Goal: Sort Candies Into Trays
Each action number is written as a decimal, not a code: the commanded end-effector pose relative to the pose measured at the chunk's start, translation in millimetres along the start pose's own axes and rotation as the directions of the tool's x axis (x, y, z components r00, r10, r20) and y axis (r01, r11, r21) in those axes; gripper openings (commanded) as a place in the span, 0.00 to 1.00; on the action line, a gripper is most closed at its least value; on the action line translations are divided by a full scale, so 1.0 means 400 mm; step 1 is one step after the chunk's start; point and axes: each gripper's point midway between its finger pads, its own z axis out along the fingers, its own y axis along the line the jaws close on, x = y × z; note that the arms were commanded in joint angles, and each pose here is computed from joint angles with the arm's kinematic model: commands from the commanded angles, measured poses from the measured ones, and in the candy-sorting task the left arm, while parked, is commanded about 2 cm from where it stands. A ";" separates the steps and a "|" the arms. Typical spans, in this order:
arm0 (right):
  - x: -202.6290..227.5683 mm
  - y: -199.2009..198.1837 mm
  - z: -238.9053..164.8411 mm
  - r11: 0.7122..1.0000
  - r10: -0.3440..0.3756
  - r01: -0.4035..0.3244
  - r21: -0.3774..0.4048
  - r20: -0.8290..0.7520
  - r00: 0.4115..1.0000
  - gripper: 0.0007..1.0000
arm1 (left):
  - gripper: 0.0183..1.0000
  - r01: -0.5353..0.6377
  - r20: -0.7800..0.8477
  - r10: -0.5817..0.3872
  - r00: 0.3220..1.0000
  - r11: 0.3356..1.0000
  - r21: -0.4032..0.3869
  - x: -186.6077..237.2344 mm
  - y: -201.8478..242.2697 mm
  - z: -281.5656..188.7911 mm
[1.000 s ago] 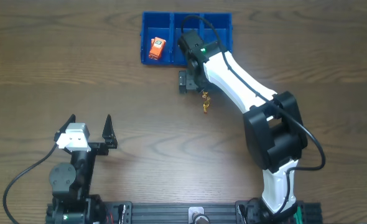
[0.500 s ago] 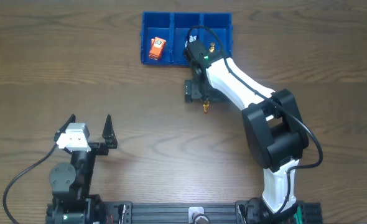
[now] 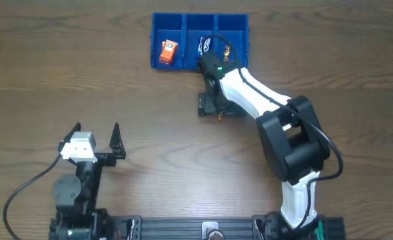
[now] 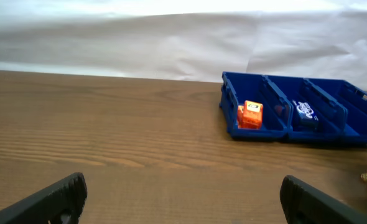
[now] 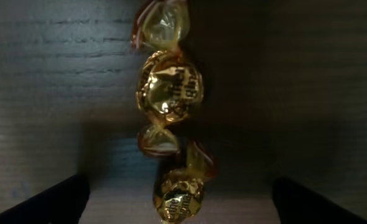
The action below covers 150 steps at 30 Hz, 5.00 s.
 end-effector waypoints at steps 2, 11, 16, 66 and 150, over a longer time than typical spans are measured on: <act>0.008 -0.007 0.015 1.000 0.014 -0.014 0.017 -0.009 1.000 0.85 | 1.00 -0.002 -0.049 0.003 0.999 1.000 0.014 0.041 -0.004 0.002; 0.000 -0.002 0.016 1.000 0.014 -0.015 0.009 0.005 1.000 0.57 | 1.00 -0.002 -0.049 0.003 0.999 1.000 0.014 0.041 -0.004 0.002; 0.008 -0.007 0.015 1.000 0.014 -0.014 0.016 -0.008 1.000 0.44 | 1.00 -0.002 -0.049 0.003 0.999 1.000 0.014 0.041 -0.004 0.002; -0.564 -0.097 -0.355 0.998 -0.006 -0.049 0.044 0.801 0.598 0.04 | 1.00 -0.002 -0.049 0.003 0.999 1.000 0.014 0.041 -0.004 0.002; -0.045 0.007 -0.158 0.992 0.118 -0.116 -0.047 0.051 0.992 0.71 | 1.00 -0.002 -0.049 0.003 0.999 1.000 0.014 0.041 -0.004 0.002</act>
